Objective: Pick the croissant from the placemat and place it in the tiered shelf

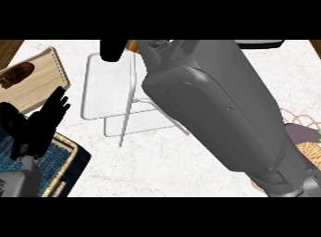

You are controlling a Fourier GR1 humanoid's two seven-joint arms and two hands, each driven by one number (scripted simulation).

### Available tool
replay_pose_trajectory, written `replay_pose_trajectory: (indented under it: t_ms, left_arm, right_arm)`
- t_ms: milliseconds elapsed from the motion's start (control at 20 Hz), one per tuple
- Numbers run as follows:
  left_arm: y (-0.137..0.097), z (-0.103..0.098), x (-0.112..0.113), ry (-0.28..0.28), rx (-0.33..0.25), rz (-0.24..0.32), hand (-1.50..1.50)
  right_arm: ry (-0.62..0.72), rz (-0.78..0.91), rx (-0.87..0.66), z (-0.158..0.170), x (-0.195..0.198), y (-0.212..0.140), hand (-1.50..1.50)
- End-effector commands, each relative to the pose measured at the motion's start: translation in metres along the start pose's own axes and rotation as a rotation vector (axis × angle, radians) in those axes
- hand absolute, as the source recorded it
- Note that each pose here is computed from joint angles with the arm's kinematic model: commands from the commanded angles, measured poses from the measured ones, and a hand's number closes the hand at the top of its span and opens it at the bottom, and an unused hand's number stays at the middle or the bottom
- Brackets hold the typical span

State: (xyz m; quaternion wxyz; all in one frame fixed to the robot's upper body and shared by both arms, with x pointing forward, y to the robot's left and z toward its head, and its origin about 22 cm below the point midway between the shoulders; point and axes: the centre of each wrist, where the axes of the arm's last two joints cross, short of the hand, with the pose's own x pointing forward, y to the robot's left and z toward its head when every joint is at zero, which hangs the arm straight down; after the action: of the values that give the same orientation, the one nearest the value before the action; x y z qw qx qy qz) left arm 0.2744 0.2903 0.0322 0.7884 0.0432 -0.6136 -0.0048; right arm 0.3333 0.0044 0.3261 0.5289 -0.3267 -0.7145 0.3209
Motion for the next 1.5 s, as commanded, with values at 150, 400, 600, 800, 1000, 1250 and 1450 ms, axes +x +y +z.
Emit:
replay_pose_trajectory:
  t_ms: [150, 400, 600, 800, 1000, 1250, 1450]
  left_arm:
    - [-0.012, 0.012, -0.058, 0.207, 0.034, 0.026, 0.00]
    - [-0.008, 0.013, -0.056, 0.216, 0.003, 0.029, 0.00]
    - [0.006, 0.016, -0.052, 0.197, 0.008, 0.035, 0.00]
    - [-0.003, 0.013, -0.055, 0.219, 0.008, 0.038, 0.00]
    - [-0.011, 0.007, -0.047, 0.209, 0.011, 0.026, 0.00]
    - [-0.002, 0.010, -0.056, 0.200, 0.032, 0.043, 0.00]
    - [0.002, 0.013, -0.056, 0.196, 0.044, 0.037, 0.00]
  right_arm:
    - [-0.009, -0.026, 0.003, -0.007, -0.002, 0.002, 1.50]
    - [0.039, -0.066, -0.009, -0.013, -0.005, 0.000, 1.50]
    - [0.094, -0.232, -0.093, -0.014, -0.008, -0.014, -1.50]
    - [0.099, -0.383, -0.124, -0.015, -0.019, -0.018, -1.50]
    - [0.123, -0.549, -0.147, -0.016, -0.012, -0.040, -1.50]
    - [0.132, -0.693, -0.238, -0.016, -0.028, -0.067, -1.50]
    - [0.167, -0.664, -0.381, -0.021, -0.040, -0.072, -1.50]
